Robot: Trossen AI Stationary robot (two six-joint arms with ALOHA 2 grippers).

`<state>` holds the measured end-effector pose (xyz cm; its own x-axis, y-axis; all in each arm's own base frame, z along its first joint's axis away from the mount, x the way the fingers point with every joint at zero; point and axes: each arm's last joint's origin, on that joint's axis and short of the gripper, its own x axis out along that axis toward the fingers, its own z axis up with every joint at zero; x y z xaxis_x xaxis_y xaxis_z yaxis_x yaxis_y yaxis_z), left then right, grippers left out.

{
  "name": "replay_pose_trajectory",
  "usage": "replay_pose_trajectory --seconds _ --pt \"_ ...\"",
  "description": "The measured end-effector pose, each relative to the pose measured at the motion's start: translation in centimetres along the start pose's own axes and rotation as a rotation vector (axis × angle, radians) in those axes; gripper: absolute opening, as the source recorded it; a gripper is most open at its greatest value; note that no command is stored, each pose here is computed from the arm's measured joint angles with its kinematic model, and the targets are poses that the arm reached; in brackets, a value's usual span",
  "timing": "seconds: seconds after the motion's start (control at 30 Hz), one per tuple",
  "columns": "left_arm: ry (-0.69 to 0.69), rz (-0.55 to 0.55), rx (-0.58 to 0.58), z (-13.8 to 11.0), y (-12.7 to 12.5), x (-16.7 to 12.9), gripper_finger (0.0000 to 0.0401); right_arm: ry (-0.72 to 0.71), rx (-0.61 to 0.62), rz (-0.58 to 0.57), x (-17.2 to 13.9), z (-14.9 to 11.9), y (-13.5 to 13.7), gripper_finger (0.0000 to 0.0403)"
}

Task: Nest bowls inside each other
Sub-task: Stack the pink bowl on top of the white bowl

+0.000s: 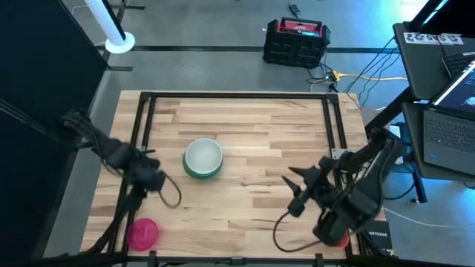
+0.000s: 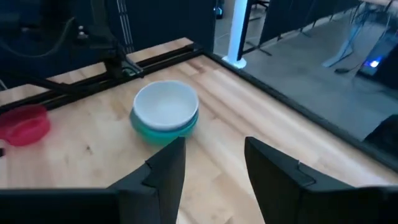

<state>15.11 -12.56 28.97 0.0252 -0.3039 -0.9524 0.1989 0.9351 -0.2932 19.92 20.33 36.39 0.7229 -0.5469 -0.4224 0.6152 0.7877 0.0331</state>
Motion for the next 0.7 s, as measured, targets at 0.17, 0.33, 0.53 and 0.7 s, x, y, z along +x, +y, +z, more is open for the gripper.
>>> replay_pose_trajectory --seconds 0.17,0.33,0.53,0.7 --pt "0.085 0.035 0.009 0.9 -2.1 2.9 0.0113 -0.024 0.052 0.016 -0.5 -1.6 -0.1 0.0153" --pt "0.118 0.061 0.055 1.2 -3.6 5.0 0.0113 -0.034 0.043 0.028 -0.9 -1.8 -0.3 0.0153" --pt "0.155 0.093 0.112 1.3 -5.4 7.6 0.0113 -0.046 0.032 0.042 -1.3 -1.9 -0.5 0.0153" --pt "0.160 0.145 0.138 1.5 -5.9 9.1 0.0113 -0.048 0.031 0.049 -1.5 -1.6 -1.0 0.0153"
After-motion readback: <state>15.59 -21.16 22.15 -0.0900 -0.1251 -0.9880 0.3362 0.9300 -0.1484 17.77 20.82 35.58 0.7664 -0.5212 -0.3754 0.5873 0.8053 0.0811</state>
